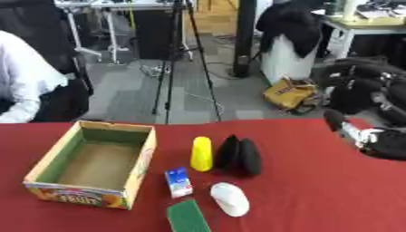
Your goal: Pick up objects on the table and place them in the box.
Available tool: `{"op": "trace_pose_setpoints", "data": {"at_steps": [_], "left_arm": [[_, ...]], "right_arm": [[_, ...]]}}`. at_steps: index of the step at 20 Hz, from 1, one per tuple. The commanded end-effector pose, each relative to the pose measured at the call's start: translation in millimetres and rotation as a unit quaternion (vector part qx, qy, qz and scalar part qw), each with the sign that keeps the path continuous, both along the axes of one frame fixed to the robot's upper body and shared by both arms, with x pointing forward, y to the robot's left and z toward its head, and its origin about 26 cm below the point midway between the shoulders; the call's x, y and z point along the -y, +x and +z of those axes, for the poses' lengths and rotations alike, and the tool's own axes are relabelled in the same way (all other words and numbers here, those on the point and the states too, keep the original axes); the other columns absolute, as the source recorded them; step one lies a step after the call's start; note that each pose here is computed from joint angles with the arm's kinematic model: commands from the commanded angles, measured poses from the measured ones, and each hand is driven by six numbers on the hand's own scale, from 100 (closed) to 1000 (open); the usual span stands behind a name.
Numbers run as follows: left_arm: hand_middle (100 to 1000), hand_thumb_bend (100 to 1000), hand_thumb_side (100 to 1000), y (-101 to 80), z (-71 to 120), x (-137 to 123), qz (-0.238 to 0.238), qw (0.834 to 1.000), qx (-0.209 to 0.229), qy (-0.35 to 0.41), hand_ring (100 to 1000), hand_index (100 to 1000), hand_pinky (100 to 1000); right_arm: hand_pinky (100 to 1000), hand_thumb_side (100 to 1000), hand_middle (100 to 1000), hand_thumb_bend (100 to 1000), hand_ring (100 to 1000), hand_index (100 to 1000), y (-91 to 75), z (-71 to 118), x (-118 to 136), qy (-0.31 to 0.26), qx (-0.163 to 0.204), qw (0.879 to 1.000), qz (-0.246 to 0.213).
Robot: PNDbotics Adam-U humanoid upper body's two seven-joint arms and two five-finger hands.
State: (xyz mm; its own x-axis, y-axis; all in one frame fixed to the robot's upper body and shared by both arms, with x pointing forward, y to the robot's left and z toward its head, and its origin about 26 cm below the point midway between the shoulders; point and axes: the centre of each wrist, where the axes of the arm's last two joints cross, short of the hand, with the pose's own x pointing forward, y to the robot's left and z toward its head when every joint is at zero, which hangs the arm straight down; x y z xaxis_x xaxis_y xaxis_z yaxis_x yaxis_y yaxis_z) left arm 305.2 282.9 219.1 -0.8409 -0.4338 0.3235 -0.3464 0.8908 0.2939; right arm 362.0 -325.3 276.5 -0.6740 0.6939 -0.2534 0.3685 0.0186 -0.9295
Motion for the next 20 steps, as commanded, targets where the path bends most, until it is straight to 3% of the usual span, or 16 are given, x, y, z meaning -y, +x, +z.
{"op": "trace_pose_setpoints", "data": {"at_steps": [1, 2, 4, 13, 20], "left_arm": [[834, 100, 748, -3.4, 5.6, 0.7, -0.003, 1.000, -0.002, 0.020, 880, 859, 908], [832, 100, 741, -3.5, 5.3, 0.7, -0.004, 1.000, -0.004, 0.023, 877, 859, 908], [830, 100, 736, -3.8, 4.4, 0.2, -0.005, 1.000, -0.009, 0.027, 876, 858, 908], [828, 100, 731, -6.0, -1.0, -3.8, -0.002, 0.999, -0.030, 0.044, 873, 852, 910], [823, 100, 730, -6.3, -1.5, -4.0, -0.005, 0.998, -0.037, 0.053, 867, 843, 911]], "right_arm": [[951, 1000, 884, 151, 965, 885, 3.5, 8.2, 1.5, -0.064, -0.039, 0.997, 0.002], [950, 1000, 881, 241, 964, 888, 5.3, 4.7, -0.4, -0.064, -0.052, 0.997, 0.013], [952, 1000, 882, 262, 965, 898, 8.8, -2.4, -2.3, -0.054, -0.074, 0.995, 0.031], [965, 1000, 891, 274, 979, 917, 10.8, -32.3, -33.1, -0.039, -0.112, 0.991, 0.054], [951, 1000, 860, 350, 957, 914, 7.2, -44.9, -56.7, 0.002, -0.101, 0.994, 0.050]]}}
